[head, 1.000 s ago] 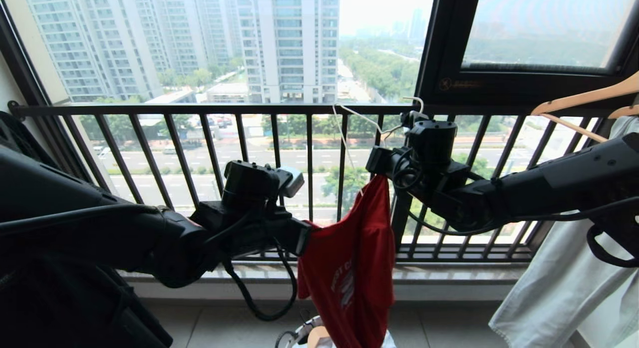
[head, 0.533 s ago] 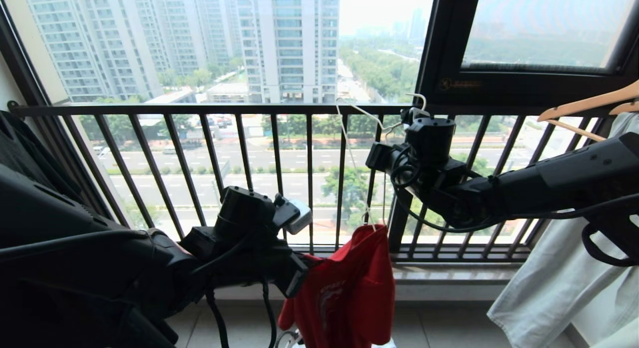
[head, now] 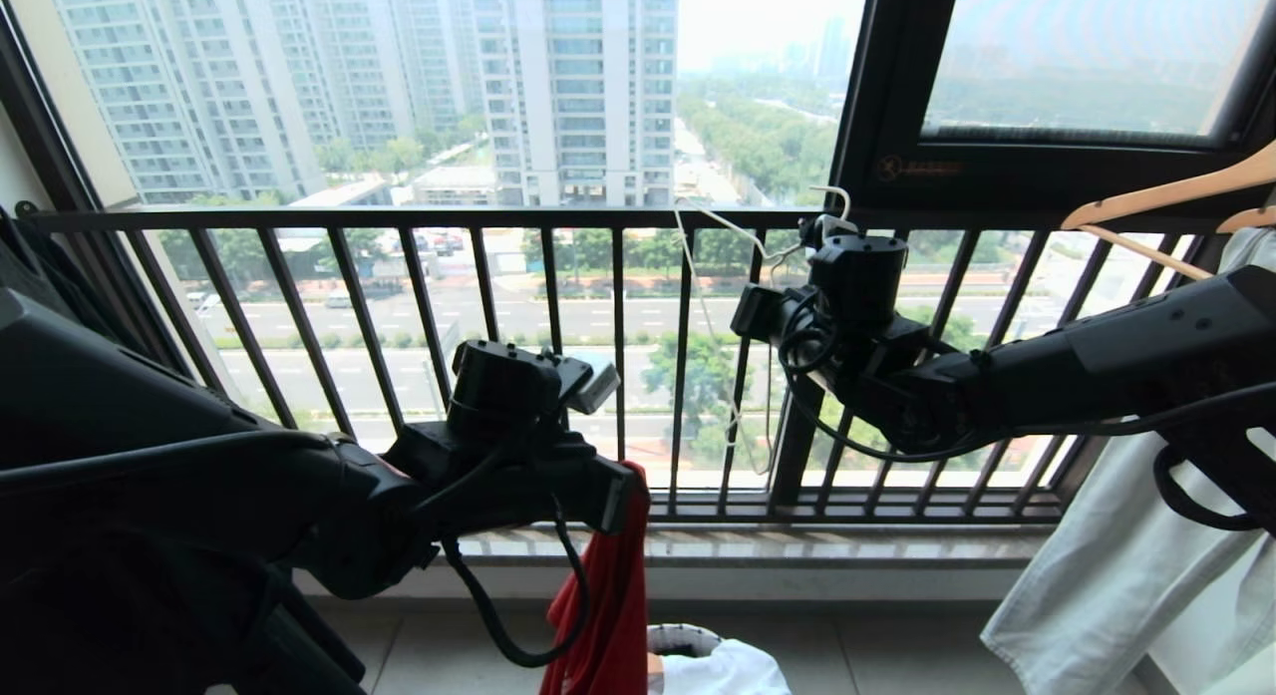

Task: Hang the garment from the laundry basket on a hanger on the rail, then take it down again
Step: Put clothes in the basket

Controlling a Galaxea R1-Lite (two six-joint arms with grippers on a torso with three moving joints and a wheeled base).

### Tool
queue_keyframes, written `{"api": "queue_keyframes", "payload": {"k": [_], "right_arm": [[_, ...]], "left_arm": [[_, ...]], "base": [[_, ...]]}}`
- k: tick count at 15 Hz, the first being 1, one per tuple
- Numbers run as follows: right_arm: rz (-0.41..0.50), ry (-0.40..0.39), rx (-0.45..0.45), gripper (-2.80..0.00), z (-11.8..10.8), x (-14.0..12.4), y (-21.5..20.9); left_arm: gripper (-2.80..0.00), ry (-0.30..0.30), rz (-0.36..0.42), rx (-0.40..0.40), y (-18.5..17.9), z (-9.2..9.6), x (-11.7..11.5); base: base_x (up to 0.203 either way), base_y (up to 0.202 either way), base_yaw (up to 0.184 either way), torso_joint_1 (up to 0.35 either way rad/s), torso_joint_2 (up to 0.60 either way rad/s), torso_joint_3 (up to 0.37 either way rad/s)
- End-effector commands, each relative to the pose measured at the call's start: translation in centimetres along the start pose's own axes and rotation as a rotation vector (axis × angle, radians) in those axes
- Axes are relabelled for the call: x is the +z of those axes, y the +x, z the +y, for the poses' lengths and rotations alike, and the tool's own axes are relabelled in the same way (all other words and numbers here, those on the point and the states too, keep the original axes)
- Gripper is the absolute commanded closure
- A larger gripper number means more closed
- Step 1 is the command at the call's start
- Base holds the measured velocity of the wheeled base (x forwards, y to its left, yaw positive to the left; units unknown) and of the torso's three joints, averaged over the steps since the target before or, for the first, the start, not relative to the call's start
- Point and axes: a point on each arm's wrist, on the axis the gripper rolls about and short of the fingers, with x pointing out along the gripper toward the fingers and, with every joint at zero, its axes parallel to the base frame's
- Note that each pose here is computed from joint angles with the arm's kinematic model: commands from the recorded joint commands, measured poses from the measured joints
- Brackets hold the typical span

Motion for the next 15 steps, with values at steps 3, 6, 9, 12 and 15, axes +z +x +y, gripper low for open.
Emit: {"api": "queue_keyframes", "payload": {"k": [3,6,9,12,15], "right_arm": [[-0.034,-0.031,-0.034,0.0,0.0,0.9,-0.4],[-0.05,-0.029,-0.036,0.0,0.1,2.0,-0.9],[-0.051,-0.031,-0.044,0.0,-0.3,2.1,-0.9],[-0.065,-0.029,-0.052,0.0,-0.7,2.7,-0.9],[-0.069,-0.03,-0.054,0.0,-0.8,3.0,-1.0]], "left_arm": [[0.0,-0.05,-0.091,0.056,3.1,0.2,-0.6],[0.0,-0.046,-0.089,0.044,2.7,-0.4,-0.6],[0.0,-0.046,-0.022,0.054,4.1,-0.1,-2.1],[0.0,-0.002,0.052,0.062,5.6,0.4,-4.3],[0.0,0.016,0.128,0.078,7.6,1.1,-6.9]], "base": [[0.0,0.0,0.0,0.0,0.0,0.0],[0.0,0.0,0.0,0.0,0.0,0.0],[0.0,0.0,0.0,0.0,0.0,0.0],[0.0,0.0,0.0,0.0,0.0,0.0],[0.0,0.0,0.0,0.0,0.0,0.0]]}}
